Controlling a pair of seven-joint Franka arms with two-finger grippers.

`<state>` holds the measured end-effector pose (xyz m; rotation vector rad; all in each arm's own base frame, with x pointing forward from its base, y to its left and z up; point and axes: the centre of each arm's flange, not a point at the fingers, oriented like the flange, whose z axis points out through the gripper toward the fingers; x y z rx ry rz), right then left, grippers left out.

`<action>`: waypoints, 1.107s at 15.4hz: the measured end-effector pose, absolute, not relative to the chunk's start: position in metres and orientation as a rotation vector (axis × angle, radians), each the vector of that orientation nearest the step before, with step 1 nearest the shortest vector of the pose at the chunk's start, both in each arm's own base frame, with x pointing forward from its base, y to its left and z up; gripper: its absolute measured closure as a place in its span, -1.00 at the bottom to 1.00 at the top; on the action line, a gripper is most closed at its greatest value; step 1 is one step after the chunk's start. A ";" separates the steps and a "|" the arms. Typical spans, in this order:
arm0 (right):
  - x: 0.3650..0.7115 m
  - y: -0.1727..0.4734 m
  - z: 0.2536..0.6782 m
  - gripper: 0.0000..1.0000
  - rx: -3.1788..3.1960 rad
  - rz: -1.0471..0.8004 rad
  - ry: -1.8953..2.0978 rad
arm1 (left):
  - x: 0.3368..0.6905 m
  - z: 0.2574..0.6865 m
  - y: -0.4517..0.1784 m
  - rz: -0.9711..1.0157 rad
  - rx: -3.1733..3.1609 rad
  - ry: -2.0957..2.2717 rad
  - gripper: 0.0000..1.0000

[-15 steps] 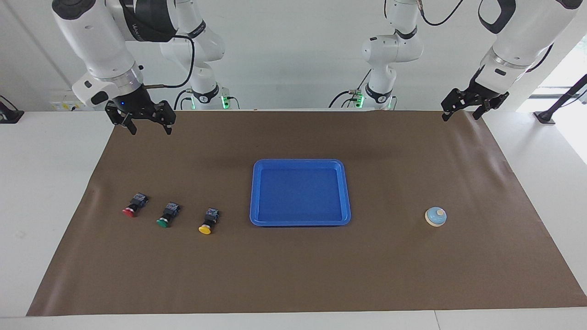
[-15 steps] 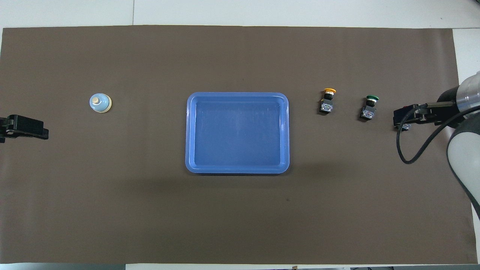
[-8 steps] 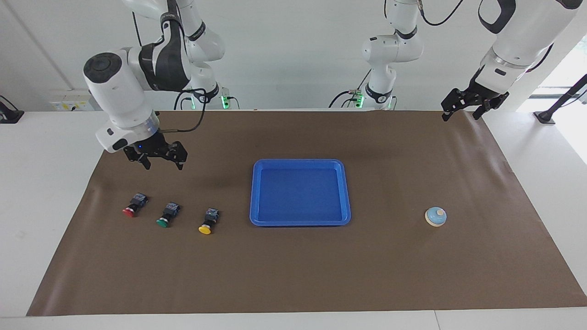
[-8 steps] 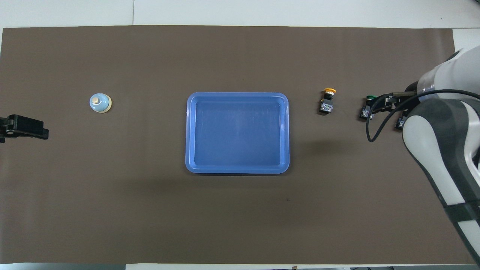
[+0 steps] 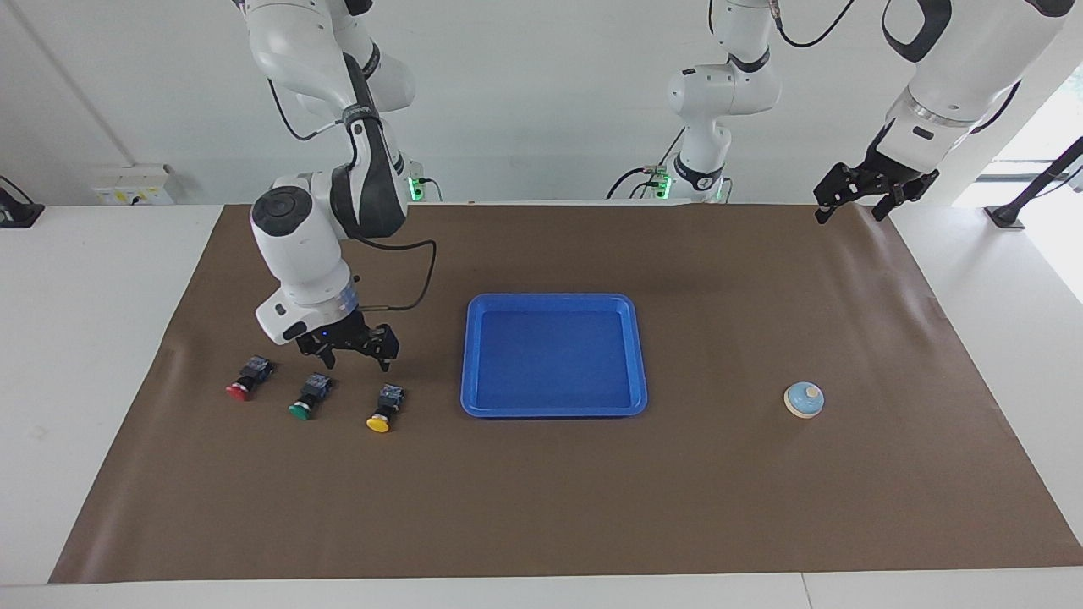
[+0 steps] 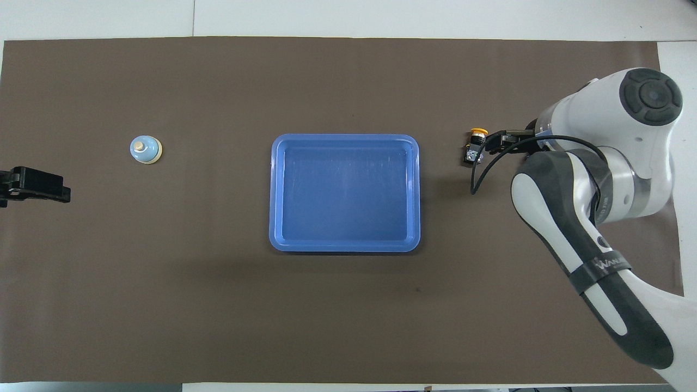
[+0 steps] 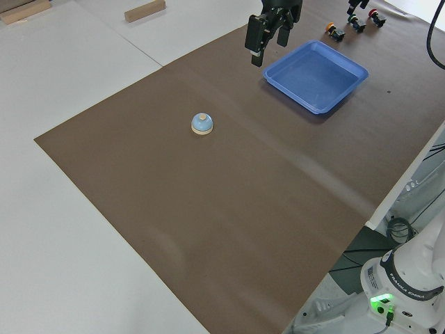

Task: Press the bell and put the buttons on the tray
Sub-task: 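Reach the right gripper to the yellow button and grasp it, then carry the yellow button into the blue tray and release it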

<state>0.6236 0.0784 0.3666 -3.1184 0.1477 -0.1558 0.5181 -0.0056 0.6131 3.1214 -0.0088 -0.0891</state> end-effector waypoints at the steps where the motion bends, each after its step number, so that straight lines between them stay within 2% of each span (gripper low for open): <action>1: 0.627 0.081 0.356 -1.00 -3.115 -0.171 0.148 | 0.518 0.613 -0.006 -0.089 3.121 -0.009 -1.00; 5: 0.642 0.100 0.324 -1.00 -3.100 -0.212 0.167 | 0.518 0.613 -0.006 -0.089 3.121 -0.009 -1.00; 13: 0.655 0.102 0.297 -0.94 -3.089 -0.256 0.168 | 0.518 0.613 -0.006 -0.089 3.121 -0.009 -1.00; 14: 0.654 0.102 0.296 -0.79 -3.089 -0.254 0.168 | 0.518 0.613 -0.006 -0.089 3.121 -0.009 -1.00; 17: 0.654 0.103 0.294 -0.13 -3.090 -0.249 0.167 | 0.518 0.613 -0.006 -0.089 3.121 -0.009 -1.00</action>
